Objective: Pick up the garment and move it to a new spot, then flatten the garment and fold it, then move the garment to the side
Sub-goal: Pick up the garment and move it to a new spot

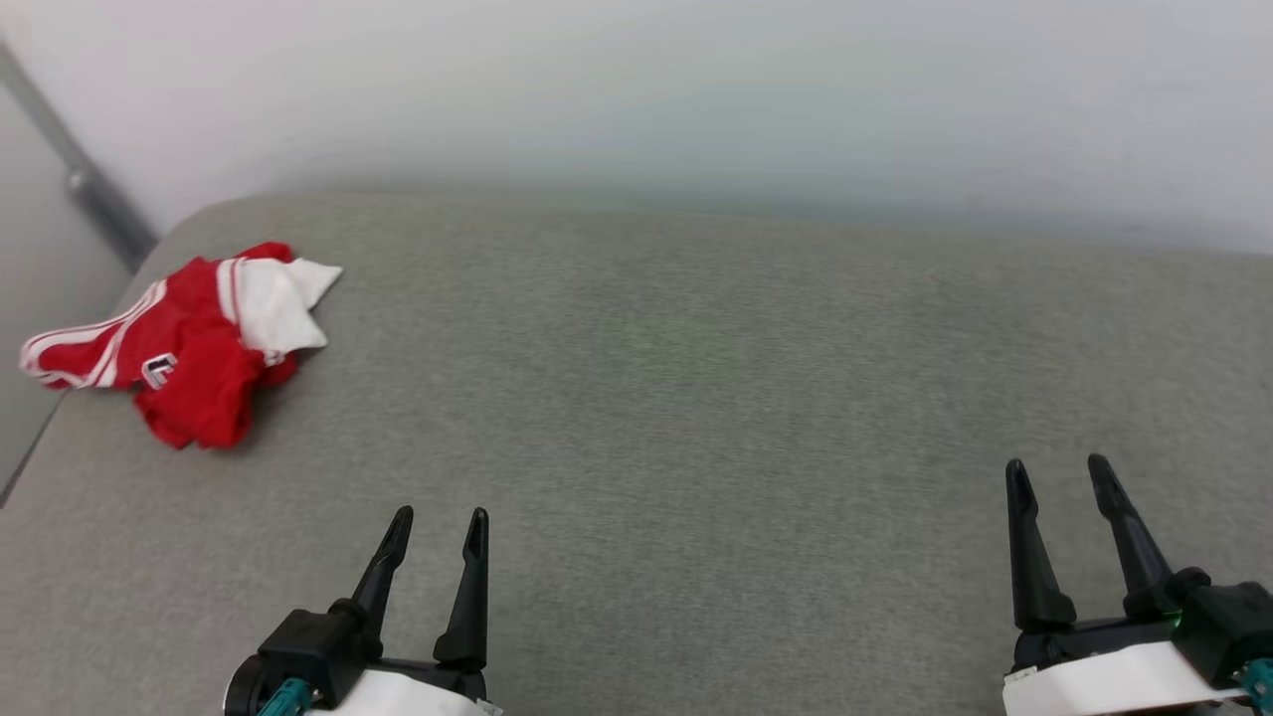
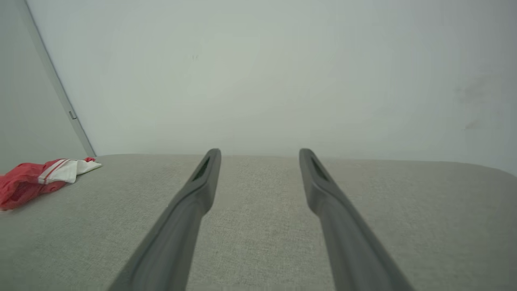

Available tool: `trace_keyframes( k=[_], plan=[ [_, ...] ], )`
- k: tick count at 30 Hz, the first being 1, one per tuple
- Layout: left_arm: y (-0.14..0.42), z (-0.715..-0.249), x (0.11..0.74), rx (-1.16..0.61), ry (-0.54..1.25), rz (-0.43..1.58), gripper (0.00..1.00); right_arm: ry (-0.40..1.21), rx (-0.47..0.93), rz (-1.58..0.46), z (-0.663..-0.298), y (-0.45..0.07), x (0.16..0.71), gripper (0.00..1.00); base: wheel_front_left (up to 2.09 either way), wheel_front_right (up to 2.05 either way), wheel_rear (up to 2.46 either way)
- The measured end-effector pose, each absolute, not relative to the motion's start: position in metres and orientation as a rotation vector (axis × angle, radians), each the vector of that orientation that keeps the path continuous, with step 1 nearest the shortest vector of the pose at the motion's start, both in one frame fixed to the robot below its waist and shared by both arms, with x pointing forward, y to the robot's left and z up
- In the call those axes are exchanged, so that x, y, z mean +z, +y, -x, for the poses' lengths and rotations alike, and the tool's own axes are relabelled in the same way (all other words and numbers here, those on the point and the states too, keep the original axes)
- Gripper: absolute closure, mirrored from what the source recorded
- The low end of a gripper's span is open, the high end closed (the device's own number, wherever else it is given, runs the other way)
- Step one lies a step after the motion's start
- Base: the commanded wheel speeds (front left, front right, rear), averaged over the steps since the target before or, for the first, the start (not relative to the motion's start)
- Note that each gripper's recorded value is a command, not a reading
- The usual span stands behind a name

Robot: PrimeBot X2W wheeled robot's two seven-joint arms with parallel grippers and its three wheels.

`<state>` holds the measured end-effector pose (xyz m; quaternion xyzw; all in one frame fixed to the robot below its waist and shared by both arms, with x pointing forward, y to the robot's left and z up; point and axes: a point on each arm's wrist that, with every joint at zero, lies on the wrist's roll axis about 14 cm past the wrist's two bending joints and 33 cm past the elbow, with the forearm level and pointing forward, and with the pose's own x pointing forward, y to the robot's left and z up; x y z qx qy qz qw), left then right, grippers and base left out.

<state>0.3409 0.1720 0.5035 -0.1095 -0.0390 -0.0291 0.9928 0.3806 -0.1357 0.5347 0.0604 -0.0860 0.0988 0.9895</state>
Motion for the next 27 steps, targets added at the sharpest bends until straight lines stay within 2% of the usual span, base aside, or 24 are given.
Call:
trace_keyframes(
  k=[15, 27],
  plan=[
    [0.251, -0.283, 0.504, 0.223, -0.100, 0.174, 0.00, -0.126, 0.470, -0.166, -0.399, -0.040, 0.525, 0.00, 0.00, 0.00, 0.00],
    [0.283, -0.237, 0.504, 0.376, -0.109, 0.159, 0.00, -0.108, 0.644, -0.188, -0.395, 0.021, 0.524, 0.00, 0.00, 0.00, 0.00]
  ],
)
